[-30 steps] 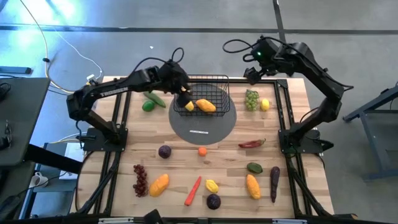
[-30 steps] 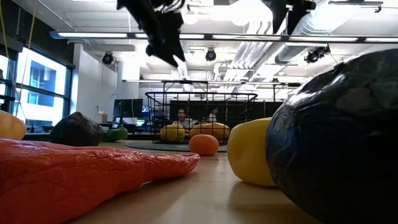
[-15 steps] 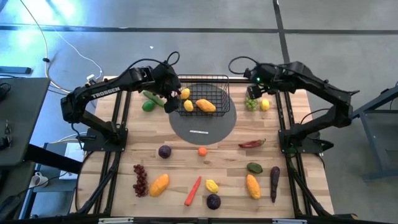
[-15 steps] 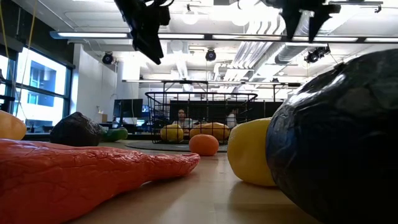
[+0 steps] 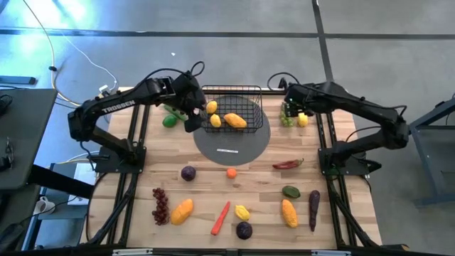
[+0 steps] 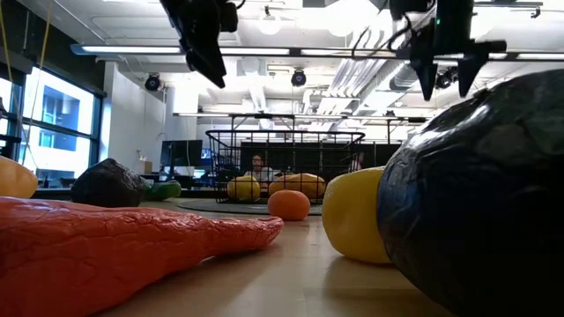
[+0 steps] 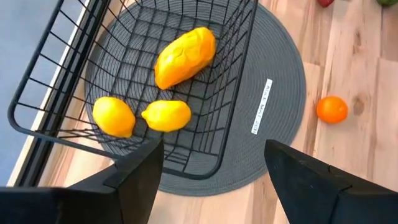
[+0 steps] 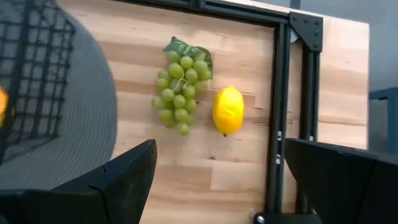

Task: Build produce basket
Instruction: Put the yellow lemon into the basket

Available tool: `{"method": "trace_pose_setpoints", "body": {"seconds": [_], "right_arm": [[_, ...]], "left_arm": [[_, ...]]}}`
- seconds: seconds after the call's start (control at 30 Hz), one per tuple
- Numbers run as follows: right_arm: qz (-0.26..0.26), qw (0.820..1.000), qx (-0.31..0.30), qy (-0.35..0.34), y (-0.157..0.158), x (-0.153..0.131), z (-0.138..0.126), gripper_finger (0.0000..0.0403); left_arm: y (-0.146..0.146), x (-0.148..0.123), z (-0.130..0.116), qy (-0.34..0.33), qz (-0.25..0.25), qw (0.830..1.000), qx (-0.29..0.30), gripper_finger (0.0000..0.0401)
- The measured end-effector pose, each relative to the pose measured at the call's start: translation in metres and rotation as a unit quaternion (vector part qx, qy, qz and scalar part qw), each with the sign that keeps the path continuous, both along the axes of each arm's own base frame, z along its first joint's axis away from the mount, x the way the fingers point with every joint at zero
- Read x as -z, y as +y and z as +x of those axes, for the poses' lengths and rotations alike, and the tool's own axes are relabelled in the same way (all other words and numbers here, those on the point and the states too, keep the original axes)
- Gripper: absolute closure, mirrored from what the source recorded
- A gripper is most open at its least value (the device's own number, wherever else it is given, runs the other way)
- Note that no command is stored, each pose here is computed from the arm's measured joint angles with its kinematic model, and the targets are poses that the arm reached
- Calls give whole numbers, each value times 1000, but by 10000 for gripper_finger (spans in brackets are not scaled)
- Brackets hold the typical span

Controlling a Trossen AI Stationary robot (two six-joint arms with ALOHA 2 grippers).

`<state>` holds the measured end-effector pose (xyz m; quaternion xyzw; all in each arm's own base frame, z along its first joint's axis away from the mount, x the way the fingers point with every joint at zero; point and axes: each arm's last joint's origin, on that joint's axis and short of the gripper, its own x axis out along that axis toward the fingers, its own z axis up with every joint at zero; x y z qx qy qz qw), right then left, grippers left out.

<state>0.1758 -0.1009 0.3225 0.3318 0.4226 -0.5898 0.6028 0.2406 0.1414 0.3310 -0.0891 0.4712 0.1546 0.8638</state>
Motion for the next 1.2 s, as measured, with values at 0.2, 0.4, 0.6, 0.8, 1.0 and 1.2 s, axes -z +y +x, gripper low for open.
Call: {"method": "trace_pose_setpoints", "body": {"seconds": [0.2, 0.4, 0.6, 0.8, 1.0, 1.2], "right_arm": [[22, 999, 48, 12, -22, 30, -11, 68], [34, 998, 56, -12, -41, 52, -18, 68], [42, 996, 80, -20, -51, 76, -26, 68], [34, 994, 99, -38, -56, 97, -30, 68], [37, 991, 119, -40, -56, 112, -36, 69], [36, 989, 138, -44, -55, 131, -41, 69]], "left_arm": [[-11, -12, -13, -11, -7, 1000, 9, 131], [-19, -26, -27, -37, 4, 999, 2, 131], [-24, -33, -36, -43, 7, 999, -2, 131], [-25, -33, -37, -40, 8, 999, -4, 131], [-25, -33, -38, -37, 8, 999, -3, 131], [-25, -33, -38, -37, 8, 999, -3, 131]]}}
